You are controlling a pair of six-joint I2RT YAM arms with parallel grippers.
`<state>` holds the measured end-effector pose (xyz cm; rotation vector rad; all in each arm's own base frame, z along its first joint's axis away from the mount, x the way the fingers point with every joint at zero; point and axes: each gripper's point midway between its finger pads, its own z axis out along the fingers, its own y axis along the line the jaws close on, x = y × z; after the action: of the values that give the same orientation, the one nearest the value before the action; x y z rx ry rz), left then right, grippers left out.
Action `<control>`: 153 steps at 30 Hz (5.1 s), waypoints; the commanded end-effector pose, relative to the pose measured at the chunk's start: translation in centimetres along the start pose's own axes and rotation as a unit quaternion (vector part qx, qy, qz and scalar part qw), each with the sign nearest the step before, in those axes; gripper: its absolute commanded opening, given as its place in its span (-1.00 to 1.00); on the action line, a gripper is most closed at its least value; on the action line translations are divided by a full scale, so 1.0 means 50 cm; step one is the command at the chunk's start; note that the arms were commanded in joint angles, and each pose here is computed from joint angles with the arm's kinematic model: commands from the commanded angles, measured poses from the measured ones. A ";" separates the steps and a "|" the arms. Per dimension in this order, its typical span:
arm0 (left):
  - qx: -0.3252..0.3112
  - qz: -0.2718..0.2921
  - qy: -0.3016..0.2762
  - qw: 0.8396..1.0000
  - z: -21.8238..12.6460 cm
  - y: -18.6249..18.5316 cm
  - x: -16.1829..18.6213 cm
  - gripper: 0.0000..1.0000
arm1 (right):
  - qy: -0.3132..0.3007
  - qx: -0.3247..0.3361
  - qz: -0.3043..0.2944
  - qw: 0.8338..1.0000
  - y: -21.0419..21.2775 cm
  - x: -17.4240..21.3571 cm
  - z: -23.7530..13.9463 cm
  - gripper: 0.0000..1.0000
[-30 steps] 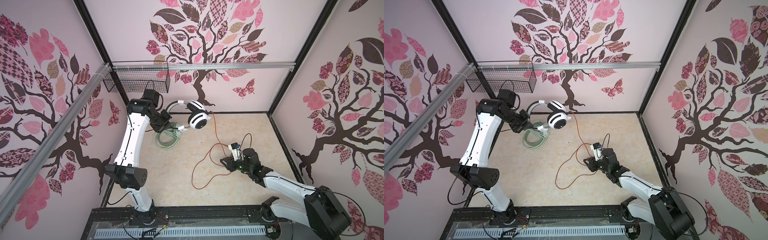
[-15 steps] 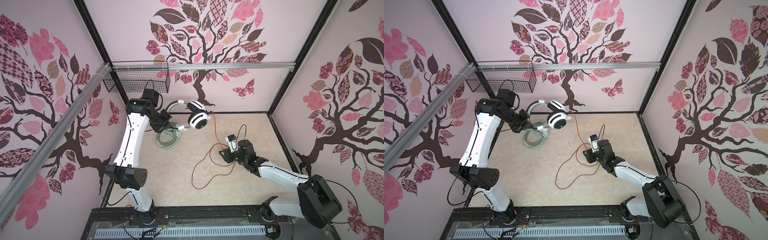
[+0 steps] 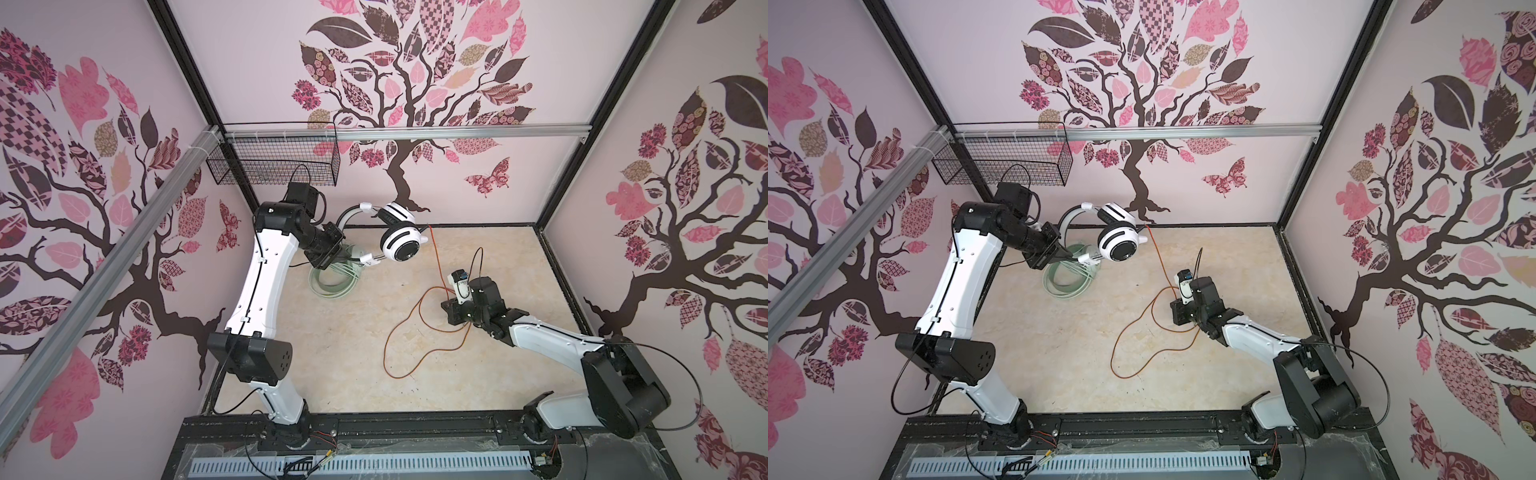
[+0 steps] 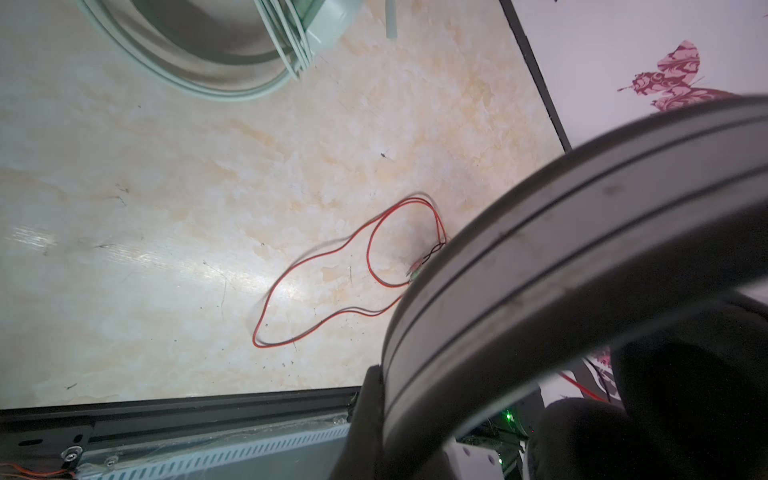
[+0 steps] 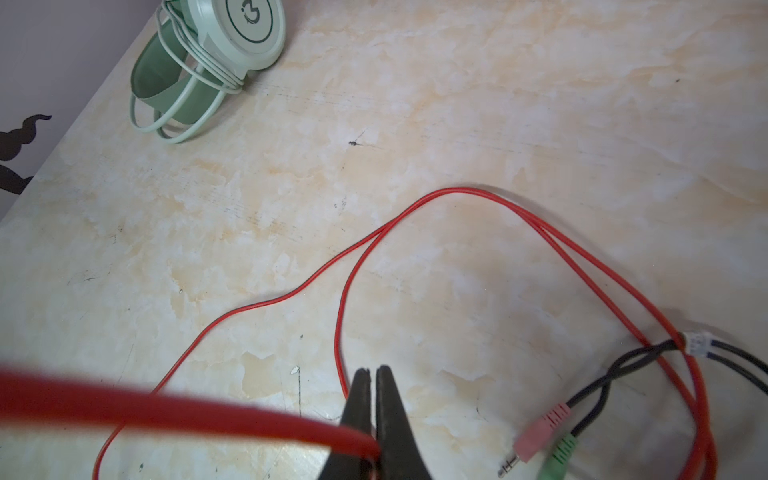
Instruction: Wrap the headphones
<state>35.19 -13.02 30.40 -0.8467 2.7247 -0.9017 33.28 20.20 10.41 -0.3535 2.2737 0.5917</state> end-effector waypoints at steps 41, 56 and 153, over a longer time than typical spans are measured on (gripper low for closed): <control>-0.096 0.007 -0.105 0.990 0.096 0.015 -0.026 -1.00 | 0.064 -0.044 -0.100 0.992 0.302 -0.003 -0.040 -1.00; -0.057 -0.011 -0.110 0.992 0.085 -0.020 -0.046 -1.00 | 0.194 -0.018 -0.152 0.969 0.283 0.106 -0.051 -1.00; -0.204 0.178 -0.109 0.956 0.120 0.059 0.032 -1.00 | 0.029 0.119 -0.305 0.944 0.307 -0.258 -0.222 -1.00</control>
<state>33.88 -15.36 22.56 -0.5783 2.7929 -0.2306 27.88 29.77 30.40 -0.9185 2.1275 0.1286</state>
